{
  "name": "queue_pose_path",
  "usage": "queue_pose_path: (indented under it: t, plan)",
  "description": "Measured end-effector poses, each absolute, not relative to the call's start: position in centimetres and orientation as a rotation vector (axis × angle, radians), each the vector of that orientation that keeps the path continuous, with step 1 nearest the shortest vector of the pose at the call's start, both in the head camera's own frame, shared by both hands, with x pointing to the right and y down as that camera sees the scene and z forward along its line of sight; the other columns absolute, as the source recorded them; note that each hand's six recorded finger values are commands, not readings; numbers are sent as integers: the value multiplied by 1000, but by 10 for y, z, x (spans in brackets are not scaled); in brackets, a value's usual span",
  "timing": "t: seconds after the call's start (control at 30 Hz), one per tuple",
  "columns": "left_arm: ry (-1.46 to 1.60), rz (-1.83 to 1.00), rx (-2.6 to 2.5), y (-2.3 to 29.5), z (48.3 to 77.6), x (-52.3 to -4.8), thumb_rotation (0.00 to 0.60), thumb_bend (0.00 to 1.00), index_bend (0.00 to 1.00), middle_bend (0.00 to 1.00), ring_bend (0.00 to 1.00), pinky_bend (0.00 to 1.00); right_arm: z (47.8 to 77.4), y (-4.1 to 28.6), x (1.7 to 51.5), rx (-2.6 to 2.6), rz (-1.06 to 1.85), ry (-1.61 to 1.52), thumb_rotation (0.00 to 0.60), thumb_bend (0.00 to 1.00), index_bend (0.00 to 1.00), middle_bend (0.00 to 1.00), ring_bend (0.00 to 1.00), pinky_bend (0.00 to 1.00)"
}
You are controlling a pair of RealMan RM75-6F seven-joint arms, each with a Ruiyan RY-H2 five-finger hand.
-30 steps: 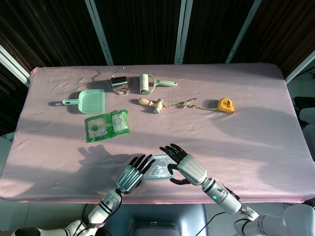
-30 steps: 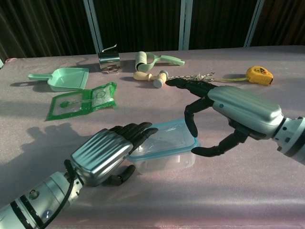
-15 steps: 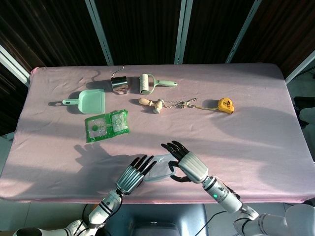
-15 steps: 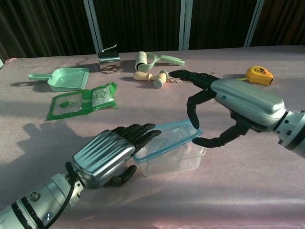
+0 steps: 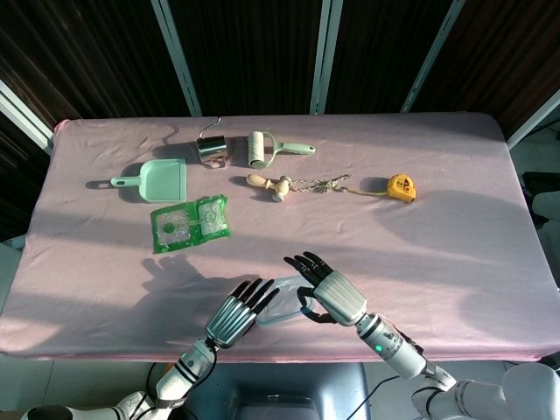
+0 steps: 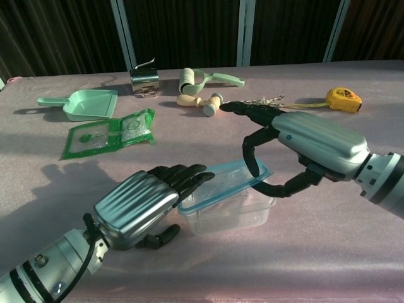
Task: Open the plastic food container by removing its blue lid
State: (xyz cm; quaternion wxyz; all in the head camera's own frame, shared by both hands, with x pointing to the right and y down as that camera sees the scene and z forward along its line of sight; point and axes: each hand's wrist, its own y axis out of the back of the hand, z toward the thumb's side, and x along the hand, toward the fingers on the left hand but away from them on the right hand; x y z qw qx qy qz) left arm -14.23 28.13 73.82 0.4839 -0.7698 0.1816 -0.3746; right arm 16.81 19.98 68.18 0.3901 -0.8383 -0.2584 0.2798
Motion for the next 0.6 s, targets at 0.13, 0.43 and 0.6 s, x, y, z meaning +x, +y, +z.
queue_pose_path:
  t: [0.13, 0.43, 0.6]
  plan:
    - [453, -902, -1872, 279, 737, -142, 600, 330, 0, 422, 307, 155, 683, 201, 167, -2132, 713, -648, 600, 573, 753, 91, 0, 0]
    - [488, -874, -1894, 277, 731, -141, 600, 330, 0, 34, 5, 87, 682, 198, 168, -2119, 706, -661, 600, 585, 788, 107, 0, 0]
    - [518, -851, -1901, 273, 726, -140, 600, 332, 0, 0, 0, 41, 678, 196, 168, -2114, 691, -681, 600, 596, 801, 115, 0, 0]
